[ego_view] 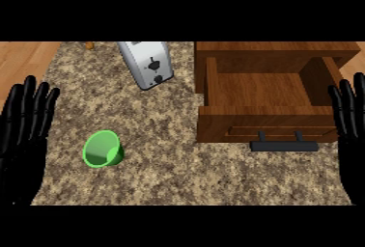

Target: Pick up the cup, place it into the drawer and close the drawer

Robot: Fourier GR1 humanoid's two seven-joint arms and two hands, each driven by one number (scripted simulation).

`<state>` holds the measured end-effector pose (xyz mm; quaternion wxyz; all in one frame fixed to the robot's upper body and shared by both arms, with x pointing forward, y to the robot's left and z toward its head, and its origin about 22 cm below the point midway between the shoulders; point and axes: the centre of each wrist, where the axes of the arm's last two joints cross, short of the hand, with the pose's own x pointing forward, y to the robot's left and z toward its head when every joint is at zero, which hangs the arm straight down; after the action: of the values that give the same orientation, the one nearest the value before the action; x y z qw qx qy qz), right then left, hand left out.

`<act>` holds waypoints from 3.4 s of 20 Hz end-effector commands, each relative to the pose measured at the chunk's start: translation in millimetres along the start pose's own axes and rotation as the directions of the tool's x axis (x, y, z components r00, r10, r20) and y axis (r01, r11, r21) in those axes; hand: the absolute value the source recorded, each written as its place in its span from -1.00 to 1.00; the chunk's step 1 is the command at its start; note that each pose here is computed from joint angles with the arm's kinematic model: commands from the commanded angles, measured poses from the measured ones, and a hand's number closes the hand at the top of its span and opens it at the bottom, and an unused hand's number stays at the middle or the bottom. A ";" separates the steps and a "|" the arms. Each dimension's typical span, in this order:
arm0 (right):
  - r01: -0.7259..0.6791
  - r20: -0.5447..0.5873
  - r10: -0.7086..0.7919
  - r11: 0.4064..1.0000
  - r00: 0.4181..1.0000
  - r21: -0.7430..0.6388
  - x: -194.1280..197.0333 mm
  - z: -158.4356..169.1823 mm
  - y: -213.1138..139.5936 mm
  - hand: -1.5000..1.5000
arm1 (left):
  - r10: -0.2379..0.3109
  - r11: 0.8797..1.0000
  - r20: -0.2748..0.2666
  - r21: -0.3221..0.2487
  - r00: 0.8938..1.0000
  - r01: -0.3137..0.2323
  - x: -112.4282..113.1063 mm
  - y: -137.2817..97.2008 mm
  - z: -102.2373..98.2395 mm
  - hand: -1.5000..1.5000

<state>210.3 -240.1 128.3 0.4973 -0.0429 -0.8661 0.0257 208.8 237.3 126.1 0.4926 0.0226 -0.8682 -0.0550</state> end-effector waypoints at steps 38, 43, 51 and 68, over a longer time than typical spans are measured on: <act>0.164 -0.096 -0.151 0.977 0.984 0.140 -2.5 -8.4 8.9 -1.00 | 0.284 0.954 -0.236 -0.029 0.929 -0.299 -59.5 8.9 12.0 -1.00; 0.145 -0.084 -0.133 0.976 0.988 0.161 -12.0 -5.6 -5.5 -1.00 | 0.251 0.965 -0.268 -0.001 0.930 -0.261 -79.3 24.5 41.9 -1.00; 0.154 -0.086 -0.144 0.980 0.986 0.126 6.8 -17.1 29.0 -1.00 | 0.196 0.980 -0.319 0.035 0.927 -0.195 -119.3 34.1 34.7 -1.00; 0.167 -0.075 -0.158 0.975 0.985 0.145 18.0 -10.6 10.4 -1.00 | 0.168 0.985 -0.378 0.026 0.911 -0.171 -197.3 51.7 81.5 -1.00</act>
<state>219.2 -234.7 142.1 0.5309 0.0621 -0.8435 0.0531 234.0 312.4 -58.9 0.6500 -0.0500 -0.7582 -0.0091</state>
